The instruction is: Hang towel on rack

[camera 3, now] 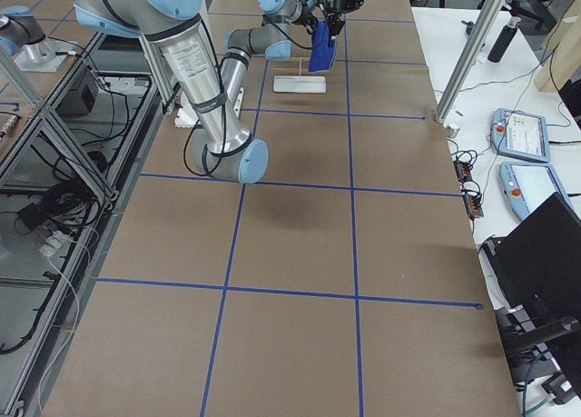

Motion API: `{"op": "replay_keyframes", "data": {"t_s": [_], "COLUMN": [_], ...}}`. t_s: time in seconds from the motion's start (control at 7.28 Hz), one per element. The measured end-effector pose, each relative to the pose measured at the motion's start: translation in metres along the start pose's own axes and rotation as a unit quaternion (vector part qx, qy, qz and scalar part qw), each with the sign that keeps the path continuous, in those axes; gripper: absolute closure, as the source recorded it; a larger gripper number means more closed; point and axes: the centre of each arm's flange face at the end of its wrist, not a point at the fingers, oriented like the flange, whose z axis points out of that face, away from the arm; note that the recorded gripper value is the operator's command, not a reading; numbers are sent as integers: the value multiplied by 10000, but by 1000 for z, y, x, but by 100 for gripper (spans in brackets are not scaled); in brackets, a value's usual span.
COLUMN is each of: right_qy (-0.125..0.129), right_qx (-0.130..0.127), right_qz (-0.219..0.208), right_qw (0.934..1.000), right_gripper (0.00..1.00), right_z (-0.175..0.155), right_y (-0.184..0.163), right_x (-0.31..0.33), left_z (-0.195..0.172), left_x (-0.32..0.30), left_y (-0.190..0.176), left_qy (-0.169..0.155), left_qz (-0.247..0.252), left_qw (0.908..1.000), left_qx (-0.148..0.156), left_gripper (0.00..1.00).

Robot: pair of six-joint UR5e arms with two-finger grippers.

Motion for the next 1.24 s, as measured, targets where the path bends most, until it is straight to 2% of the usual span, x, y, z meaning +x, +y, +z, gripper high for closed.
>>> {"op": "replay_keyframes", "data": {"t_s": [0.14,0.27,0.41,0.69,0.82,0.96,1.24], "right_qy": [90,309,630,1328,1679,2042,2864], "right_qx": [-109,-267,-508,-1031,-1247,-1518,-2146], "right_qz": [40,93,134,182,185,137,-90], "right_qw": [9999,9991,9966,9856,9777,9670,9337], "right_gripper": [0,0,0,0,0,0,0], "right_z": [-6,-19,-34,-48,-48,-48,-38], "right_y": [8,11,13,15,12,9,-6], "right_x": [3,3,1,14,30,49,104], "left_z": [-1,-2,-4,-10,-14,-19,-24], "left_x": [1,1,1,-6,-14,-20,-33], "left_y": [1,1,1,4,8,14,23], "left_qy": [14,23,29,28,-4,-57,-117], "left_qz": [7,12,26,82,104,122,221], "left_qw": [10000,10000,10000,10000,9999,9997,9990], "left_qx": [7,10,10,-15,-90,-222,-370], "left_gripper": [100,100,100,100,100,100,100]}}
